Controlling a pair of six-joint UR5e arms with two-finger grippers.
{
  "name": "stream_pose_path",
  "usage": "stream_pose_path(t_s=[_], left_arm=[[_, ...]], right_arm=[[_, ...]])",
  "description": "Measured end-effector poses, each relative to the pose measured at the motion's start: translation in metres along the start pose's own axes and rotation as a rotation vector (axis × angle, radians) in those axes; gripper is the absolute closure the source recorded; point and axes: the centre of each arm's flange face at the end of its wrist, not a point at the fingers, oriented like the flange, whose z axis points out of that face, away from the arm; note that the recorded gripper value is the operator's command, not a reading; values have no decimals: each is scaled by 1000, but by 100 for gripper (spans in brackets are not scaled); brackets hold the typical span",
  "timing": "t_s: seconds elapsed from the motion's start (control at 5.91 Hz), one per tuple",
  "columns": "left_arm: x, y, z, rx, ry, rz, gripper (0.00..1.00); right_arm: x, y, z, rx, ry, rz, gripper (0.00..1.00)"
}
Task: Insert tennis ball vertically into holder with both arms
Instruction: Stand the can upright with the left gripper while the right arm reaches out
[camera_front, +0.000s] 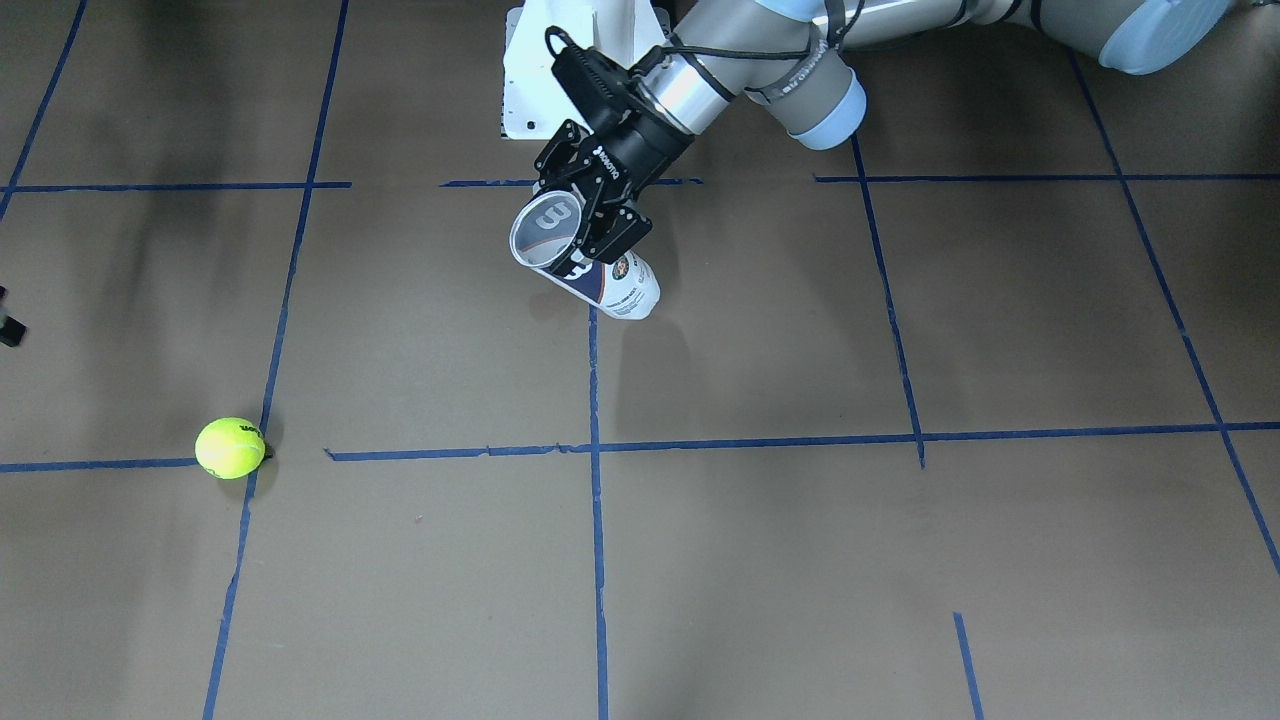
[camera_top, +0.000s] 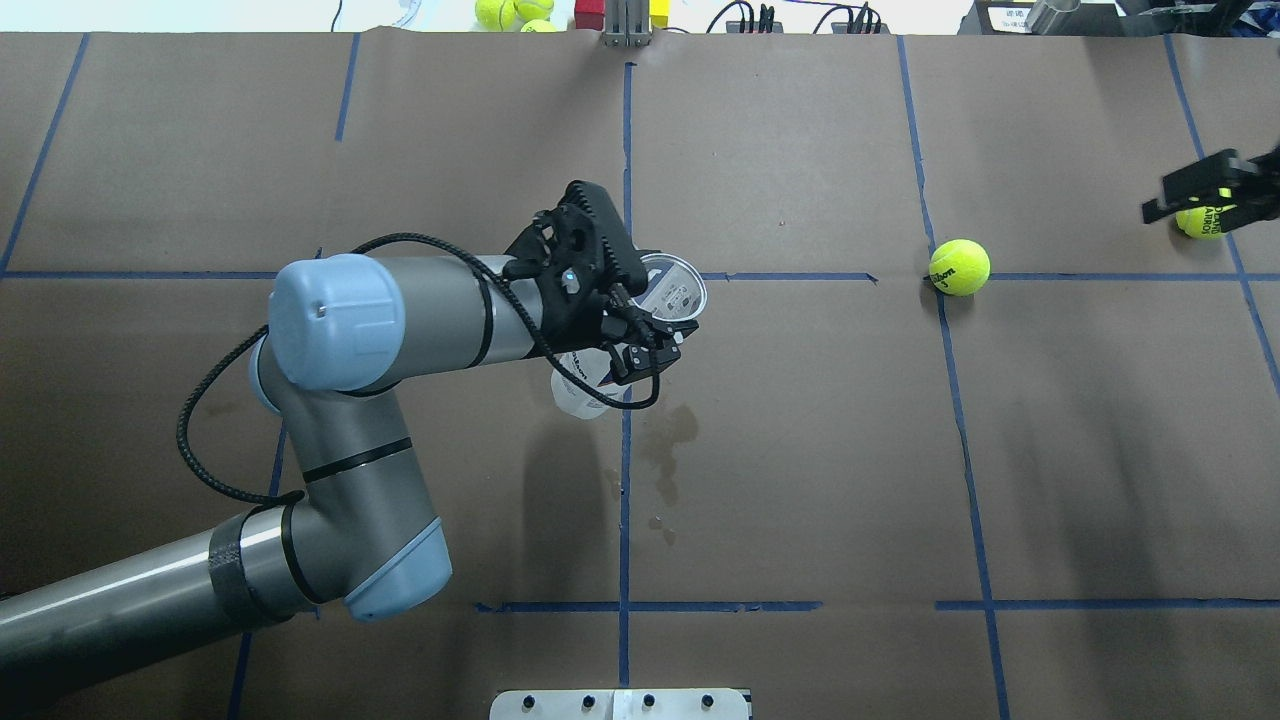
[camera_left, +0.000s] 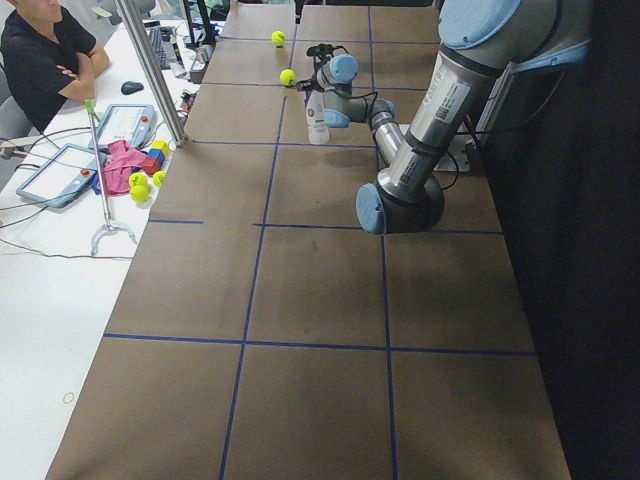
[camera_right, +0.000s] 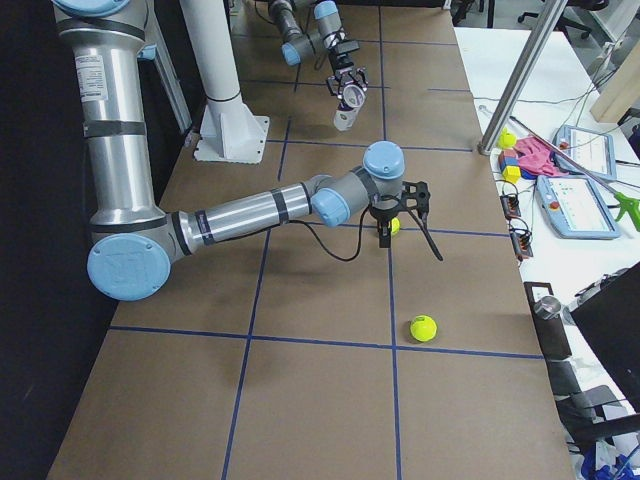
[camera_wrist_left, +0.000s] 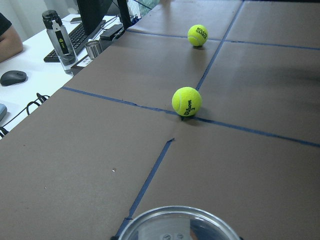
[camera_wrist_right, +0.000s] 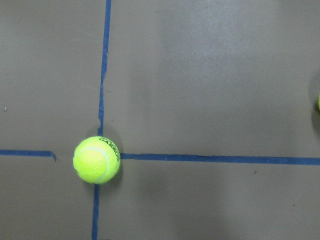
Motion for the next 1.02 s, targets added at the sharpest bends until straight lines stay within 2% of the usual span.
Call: stream_pose_path(t_s=[0.34,0.51,1.02], left_arm=[[-11,47,8,144,52,-22,33],[-14,60,10,184,68,-22,33],[-10,62,4,267,99,-17,32]], right_arm=[[-43,-2,26,34,43,21,0],[-58,-1,35,39,53,30,0],[-95,1,80,51,109,36,0]])
